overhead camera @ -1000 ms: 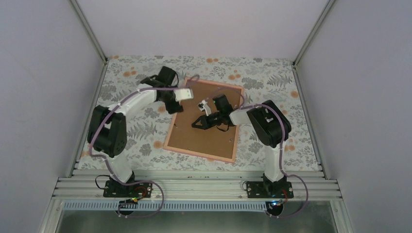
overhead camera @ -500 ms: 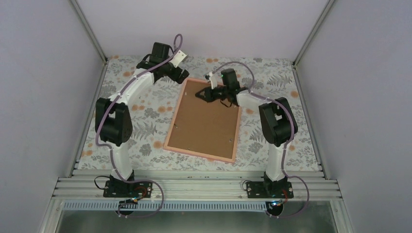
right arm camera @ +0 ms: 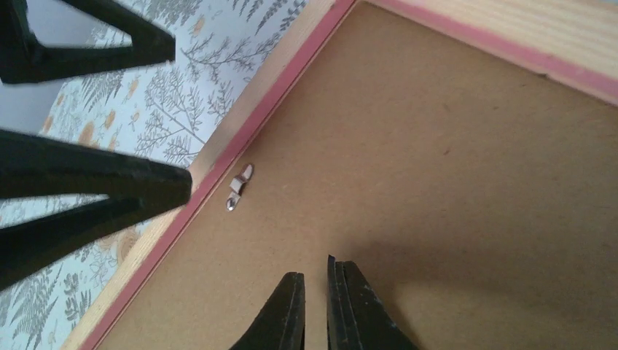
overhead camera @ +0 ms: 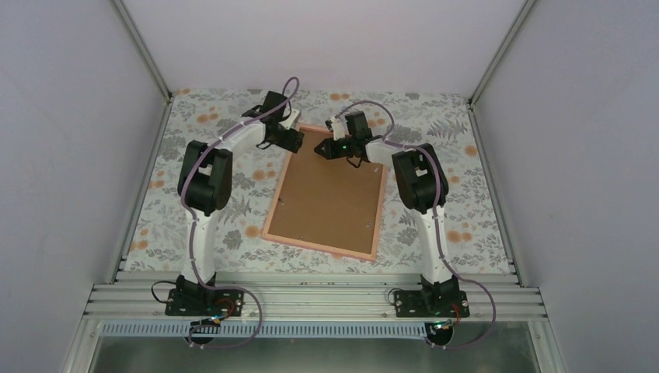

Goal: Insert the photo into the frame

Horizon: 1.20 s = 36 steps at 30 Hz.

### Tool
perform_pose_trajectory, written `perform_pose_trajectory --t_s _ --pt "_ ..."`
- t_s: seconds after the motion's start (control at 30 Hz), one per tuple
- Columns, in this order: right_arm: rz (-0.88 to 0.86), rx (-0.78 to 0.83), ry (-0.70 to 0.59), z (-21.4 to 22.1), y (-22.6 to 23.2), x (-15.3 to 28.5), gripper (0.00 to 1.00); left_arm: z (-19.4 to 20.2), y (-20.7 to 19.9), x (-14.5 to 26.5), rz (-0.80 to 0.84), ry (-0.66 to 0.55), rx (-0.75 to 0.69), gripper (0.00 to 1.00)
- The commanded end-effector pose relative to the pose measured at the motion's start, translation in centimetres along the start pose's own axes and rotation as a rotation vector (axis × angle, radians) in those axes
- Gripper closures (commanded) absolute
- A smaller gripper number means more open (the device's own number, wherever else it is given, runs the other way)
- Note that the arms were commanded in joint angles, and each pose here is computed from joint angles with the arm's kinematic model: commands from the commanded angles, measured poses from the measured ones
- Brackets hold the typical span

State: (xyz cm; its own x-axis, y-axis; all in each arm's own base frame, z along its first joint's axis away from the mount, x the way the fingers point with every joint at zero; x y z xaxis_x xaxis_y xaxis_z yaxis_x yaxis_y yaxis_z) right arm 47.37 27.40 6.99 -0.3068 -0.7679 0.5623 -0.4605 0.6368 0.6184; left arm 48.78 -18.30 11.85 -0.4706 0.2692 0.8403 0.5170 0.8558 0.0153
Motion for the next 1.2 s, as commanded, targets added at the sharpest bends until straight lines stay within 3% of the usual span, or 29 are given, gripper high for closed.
perform_pose_trajectory --t_s 0.0,0.3,0.57,0.9,1.07,1.17 --pt "0.057 -0.047 0.016 0.9 -1.3 -0.8 0.90 0.2 -0.5 -0.9 -0.008 0.031 0.051 0.10" --pt "0.090 -0.103 0.091 4.8 -3.0 -1.0 0.91 2.0 -0.6 -3.4 -0.019 0.105 0.061 0.16" --pt "0.091 -0.104 0.095 5.2 -2.8 -0.4 0.91 5.4 0.0 -2.7 -0.061 0.196 0.083 0.55" --pt "0.088 -0.121 0.109 6.4 -2.8 0.0 0.91 5.6 0.2 -1.2 -0.058 0.190 0.091 0.82" --pt "0.061 -0.111 0.124 6.8 -2.1 0.1 0.91 5.1 -0.3 -0.2 -0.021 0.138 0.079 0.81" --pt "-0.020 -0.087 0.142 6.9 -0.7 0.3 0.90 4.1 -0.8 1.3 0.015 0.063 0.007 0.66"
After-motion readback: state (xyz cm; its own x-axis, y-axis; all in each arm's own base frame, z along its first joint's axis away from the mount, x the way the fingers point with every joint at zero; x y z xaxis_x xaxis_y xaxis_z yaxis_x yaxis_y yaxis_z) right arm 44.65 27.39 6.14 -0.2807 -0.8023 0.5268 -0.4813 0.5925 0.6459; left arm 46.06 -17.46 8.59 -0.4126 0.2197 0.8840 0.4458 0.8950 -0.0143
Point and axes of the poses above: each gripper's point midway between its finger pads, its own x axis back along the fingers, its own y axis along the line the jaws close on, z = x × y, the point moved 6 cm from there along x, back along the fingers, and after that the axes turned 6 degrees about -x, right-handed, at the moved point
